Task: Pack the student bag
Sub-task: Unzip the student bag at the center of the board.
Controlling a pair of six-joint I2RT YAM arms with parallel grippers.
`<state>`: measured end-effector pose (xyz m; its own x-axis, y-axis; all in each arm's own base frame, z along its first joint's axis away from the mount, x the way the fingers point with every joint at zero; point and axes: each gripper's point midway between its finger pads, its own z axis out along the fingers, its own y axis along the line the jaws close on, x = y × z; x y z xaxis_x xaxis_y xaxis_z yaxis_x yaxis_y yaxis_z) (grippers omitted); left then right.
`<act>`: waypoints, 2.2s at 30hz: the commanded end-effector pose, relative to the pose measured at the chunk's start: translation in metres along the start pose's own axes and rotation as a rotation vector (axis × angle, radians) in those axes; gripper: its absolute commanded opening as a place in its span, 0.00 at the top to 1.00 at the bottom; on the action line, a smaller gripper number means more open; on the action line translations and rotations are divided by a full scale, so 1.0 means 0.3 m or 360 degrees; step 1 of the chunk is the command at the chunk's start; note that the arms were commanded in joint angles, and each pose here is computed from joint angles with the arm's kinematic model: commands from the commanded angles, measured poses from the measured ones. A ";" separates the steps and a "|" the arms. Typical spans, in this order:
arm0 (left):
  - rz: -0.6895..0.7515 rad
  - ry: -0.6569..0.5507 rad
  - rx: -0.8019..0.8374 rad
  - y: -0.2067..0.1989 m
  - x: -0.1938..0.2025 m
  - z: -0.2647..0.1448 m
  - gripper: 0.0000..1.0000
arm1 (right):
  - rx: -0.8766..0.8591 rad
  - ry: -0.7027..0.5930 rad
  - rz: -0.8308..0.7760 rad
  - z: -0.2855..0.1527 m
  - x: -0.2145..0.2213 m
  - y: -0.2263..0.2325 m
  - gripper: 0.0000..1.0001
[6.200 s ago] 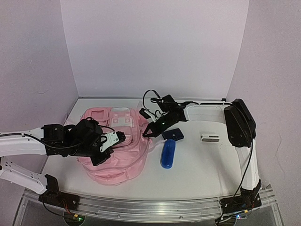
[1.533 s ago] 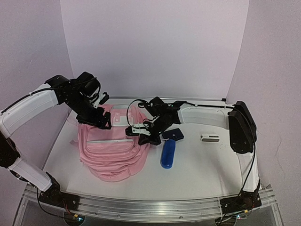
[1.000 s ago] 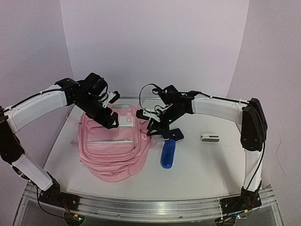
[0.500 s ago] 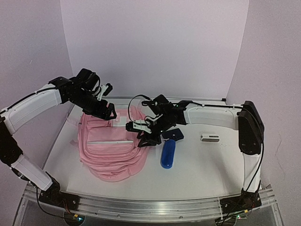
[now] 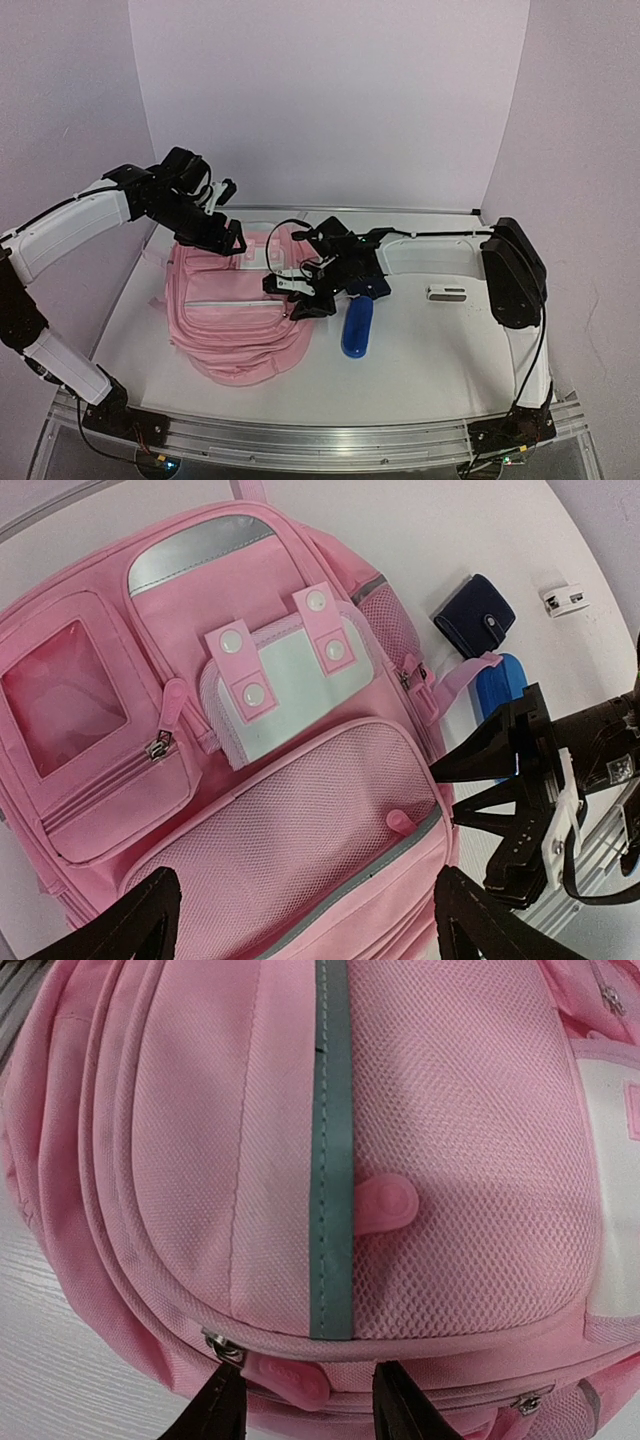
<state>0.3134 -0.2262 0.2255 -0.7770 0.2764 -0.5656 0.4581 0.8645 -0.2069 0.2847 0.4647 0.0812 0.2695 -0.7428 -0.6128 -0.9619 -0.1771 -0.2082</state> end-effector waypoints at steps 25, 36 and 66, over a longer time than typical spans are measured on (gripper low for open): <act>0.0172 -0.0005 0.0235 -0.057 -0.156 0.153 0.19 | 0.0343 -0.0061 0.0474 -0.332 -0.004 -0.272 1.00; 0.0117 -0.0055 0.0455 -0.120 -0.324 0.363 0.24 | 0.0397 0.0012 0.0555 -0.296 0.051 -0.246 1.00; -0.0143 0.0150 0.0527 -0.062 -0.268 0.599 1.00 | 0.0366 0.0088 0.0575 -0.268 0.101 -0.212 1.00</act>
<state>0.4288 -0.3395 0.1246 -0.8196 0.3302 -0.4682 0.5489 0.6868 -0.4764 0.3583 0.4038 0.1140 -0.1148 -0.7789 -0.6165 -0.9586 0.2497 -0.1369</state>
